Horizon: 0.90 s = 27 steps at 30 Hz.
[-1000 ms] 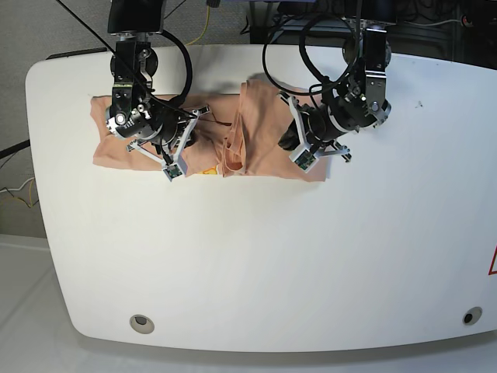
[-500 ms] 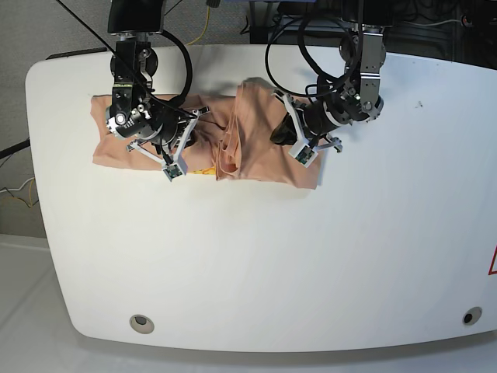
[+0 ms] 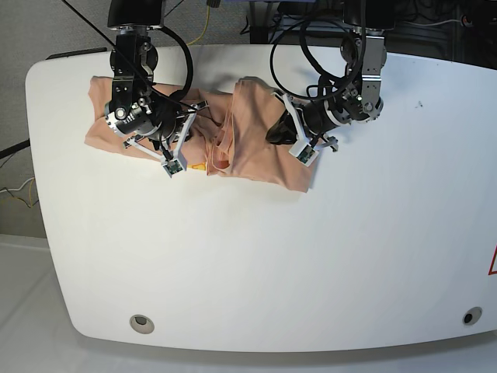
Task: Fold the T-shirt properly
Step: 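Open the right gripper and lift it off the strip end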
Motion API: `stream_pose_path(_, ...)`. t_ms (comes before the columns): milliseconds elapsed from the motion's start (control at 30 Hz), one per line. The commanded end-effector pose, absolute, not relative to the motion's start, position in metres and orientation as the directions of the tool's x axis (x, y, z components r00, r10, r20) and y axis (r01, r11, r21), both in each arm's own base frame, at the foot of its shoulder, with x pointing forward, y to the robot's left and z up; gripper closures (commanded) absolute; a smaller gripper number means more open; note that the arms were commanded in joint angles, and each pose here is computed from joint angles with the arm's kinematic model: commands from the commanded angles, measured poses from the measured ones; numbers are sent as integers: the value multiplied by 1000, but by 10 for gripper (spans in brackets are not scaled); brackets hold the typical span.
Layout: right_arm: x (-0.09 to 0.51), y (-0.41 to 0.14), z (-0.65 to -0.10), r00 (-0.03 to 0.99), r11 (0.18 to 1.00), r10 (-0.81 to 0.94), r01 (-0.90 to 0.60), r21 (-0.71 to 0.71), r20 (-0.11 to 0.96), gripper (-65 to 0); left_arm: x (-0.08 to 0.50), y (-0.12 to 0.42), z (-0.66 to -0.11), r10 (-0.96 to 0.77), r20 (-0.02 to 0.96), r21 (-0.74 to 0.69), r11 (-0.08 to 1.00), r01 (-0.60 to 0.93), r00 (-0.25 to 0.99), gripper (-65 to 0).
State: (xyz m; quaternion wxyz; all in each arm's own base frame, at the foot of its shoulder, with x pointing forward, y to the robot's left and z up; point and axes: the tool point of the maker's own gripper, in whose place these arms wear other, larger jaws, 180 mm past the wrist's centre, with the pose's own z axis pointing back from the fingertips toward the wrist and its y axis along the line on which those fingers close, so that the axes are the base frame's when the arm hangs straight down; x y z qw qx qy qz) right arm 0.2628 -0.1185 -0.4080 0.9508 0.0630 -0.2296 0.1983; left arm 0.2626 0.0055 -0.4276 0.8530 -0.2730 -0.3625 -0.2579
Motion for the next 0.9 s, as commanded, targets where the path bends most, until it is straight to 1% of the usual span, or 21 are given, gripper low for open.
stream_pose_path(0,276,-118,-395,788,913,343,-407,14,511,0,253,17,-443,-320,703,-244,731,638,635,-32)
stream_pose_path(567,292,-120,-383,770,918,335,-398,-3,543,0,251,29,-447,-341,692,-223,737,638,636,-32)
stream_pose_path(700,296,-122,-379,764,919,336,-395,-14,551,0,255,39,-447,-327,691,-217,757,616,645,-32)
stream_pose_path(767,301,-127,-371,753,925,327,-380,-28,571,0,256,44,-447,-320,690,-214,767,605,649,-32)
stream_pose_path(867,306,-144,-354,741,947,277,-318,-43,612,-1,258,49,-447,-313,689,-211,776,594,654,-32)
